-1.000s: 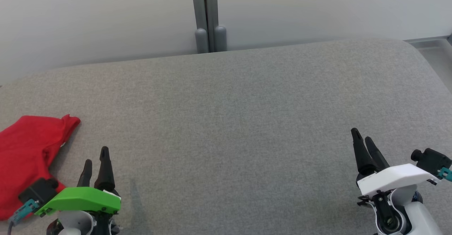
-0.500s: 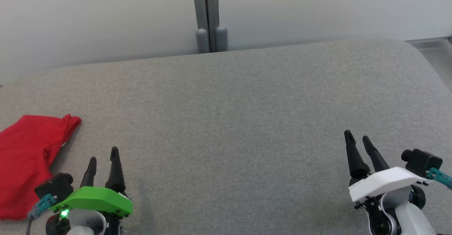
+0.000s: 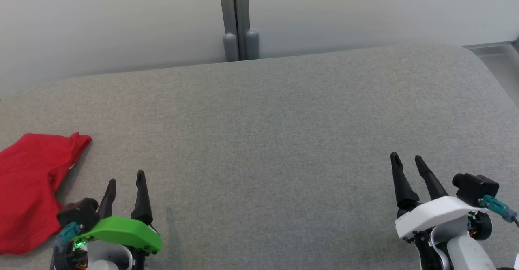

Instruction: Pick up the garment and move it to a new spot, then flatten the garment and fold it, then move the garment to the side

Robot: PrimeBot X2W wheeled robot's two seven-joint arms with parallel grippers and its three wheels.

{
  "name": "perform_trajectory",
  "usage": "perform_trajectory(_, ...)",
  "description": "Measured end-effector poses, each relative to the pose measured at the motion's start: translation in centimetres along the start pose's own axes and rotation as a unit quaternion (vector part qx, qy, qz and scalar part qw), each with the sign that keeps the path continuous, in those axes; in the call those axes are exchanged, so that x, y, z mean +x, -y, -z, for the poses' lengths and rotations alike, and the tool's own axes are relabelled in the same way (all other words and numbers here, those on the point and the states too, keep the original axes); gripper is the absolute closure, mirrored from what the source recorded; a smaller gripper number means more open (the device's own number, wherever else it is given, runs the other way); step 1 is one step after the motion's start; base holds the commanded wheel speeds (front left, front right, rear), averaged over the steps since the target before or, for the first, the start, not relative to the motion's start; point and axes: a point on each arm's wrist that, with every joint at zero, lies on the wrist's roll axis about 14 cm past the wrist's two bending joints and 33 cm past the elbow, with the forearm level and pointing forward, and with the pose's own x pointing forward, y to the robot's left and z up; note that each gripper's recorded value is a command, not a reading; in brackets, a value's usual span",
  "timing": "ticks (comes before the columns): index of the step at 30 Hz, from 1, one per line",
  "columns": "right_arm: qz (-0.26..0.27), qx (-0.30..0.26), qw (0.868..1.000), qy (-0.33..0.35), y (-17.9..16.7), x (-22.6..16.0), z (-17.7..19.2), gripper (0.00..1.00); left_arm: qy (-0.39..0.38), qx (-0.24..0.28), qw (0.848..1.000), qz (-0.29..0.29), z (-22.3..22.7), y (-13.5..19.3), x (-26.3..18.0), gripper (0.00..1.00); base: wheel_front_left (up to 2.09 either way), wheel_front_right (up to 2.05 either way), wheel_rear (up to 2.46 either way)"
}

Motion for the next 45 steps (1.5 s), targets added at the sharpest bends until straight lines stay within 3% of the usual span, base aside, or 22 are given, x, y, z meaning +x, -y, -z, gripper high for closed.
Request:
perform_trajectory(19,-0.025,-0.091,0.995,0.029,-1.2,0.7,-1.4,0.00,0.019,0.103,0.994,0.015,-0.6,0.6,0.2,0.00,0.00,0.00,0.00)
perform_trajectory(32,-0.010,-0.130,0.991,0.006,0.3,-0.3,0.3,0.00,0.008,0.148,0.989,0.010,0.8,0.2,-0.8,0.00,0.00,0.00,0.00)
perform_trajectory(39,-0.048,-0.157,0.986,-0.003,-1.9,0.3,1.4,0.00,0.009,0.163,0.986,-0.014,0.8,-1.4,-1.8,0.00,0.00,0.00,0.00)
perform_trajectory(45,-0.112,-0.169,0.979,-0.022,-5.8,1.3,3.6,0.00,0.007,0.180,0.982,-0.060,0.7,-4.6,-3.8,0.00,0.00,0.00,0.00)
